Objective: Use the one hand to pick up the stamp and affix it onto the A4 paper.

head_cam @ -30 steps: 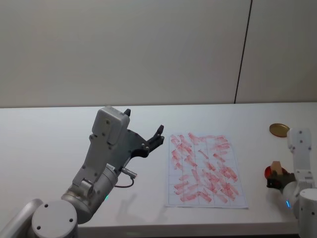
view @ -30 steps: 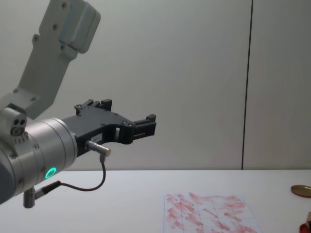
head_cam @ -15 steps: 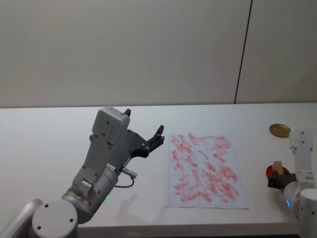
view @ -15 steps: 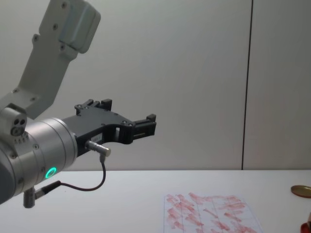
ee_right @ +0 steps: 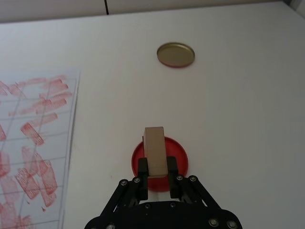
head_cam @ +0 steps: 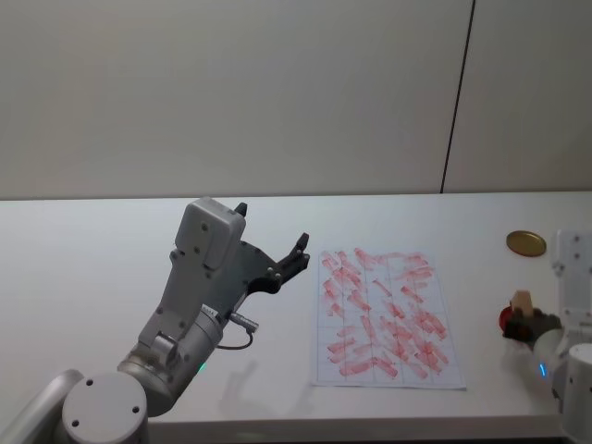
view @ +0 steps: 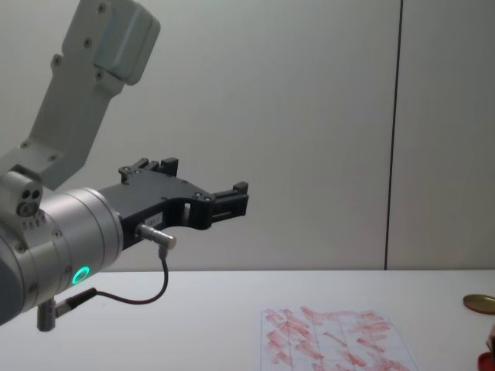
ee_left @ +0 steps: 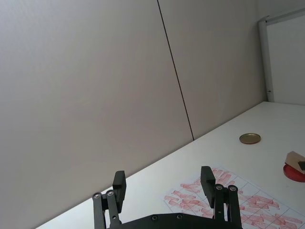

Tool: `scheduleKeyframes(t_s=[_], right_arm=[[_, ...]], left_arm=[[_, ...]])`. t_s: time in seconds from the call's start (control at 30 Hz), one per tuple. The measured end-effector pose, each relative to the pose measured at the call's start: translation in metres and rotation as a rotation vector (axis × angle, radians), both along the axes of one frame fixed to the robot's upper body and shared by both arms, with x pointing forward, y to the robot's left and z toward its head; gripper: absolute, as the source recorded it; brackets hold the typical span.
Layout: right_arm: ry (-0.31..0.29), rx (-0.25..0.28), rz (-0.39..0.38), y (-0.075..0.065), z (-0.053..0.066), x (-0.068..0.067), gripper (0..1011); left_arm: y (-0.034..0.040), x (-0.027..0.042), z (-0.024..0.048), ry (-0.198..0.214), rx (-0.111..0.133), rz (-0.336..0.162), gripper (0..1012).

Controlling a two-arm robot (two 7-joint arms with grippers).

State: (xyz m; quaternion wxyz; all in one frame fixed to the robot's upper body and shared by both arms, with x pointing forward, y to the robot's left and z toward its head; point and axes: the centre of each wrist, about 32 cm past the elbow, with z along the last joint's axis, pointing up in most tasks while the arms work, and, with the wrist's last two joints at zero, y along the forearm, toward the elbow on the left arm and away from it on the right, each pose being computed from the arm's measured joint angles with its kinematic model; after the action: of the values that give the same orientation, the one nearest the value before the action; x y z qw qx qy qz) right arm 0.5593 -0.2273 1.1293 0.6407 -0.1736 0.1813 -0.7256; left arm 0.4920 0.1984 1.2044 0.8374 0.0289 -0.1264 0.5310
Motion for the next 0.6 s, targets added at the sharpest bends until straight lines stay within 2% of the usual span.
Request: scheduleKeyframes(t_s=[0.23,0.33,0.37,0.43,0.47,0.6], right_arm=[[-0.072,0.022,0.008,0.003,0.023,0.001,225],[-0.105,0.033,0.014,0.004,0.036,0.001,226],[-0.122,0.039,0.019,0.006,0.045,0.001,225],[-0.137,0.045,0.024,0.008,0.052,0.0,226],[-0.152,0.05,0.03,0.01,0.06,0.0,225],[-0.174,0.063,0.054,0.016,0.074,-0.002,225]], left_arm=[[0.0,0.0,0.0,0.0,0.0,0.0,993],[0.0,0.0,0.0,0.0,0.0,0.0,993],[0.0,0.0,0.0,0.0,0.0,0.0,993],[0.0,0.0,0.0,0.0,0.0,0.0,993],[0.0,0.0,0.0,0.0,0.0,0.0,993],[0.0,0.0,0.0,0.0,0.0,0.0,993]])
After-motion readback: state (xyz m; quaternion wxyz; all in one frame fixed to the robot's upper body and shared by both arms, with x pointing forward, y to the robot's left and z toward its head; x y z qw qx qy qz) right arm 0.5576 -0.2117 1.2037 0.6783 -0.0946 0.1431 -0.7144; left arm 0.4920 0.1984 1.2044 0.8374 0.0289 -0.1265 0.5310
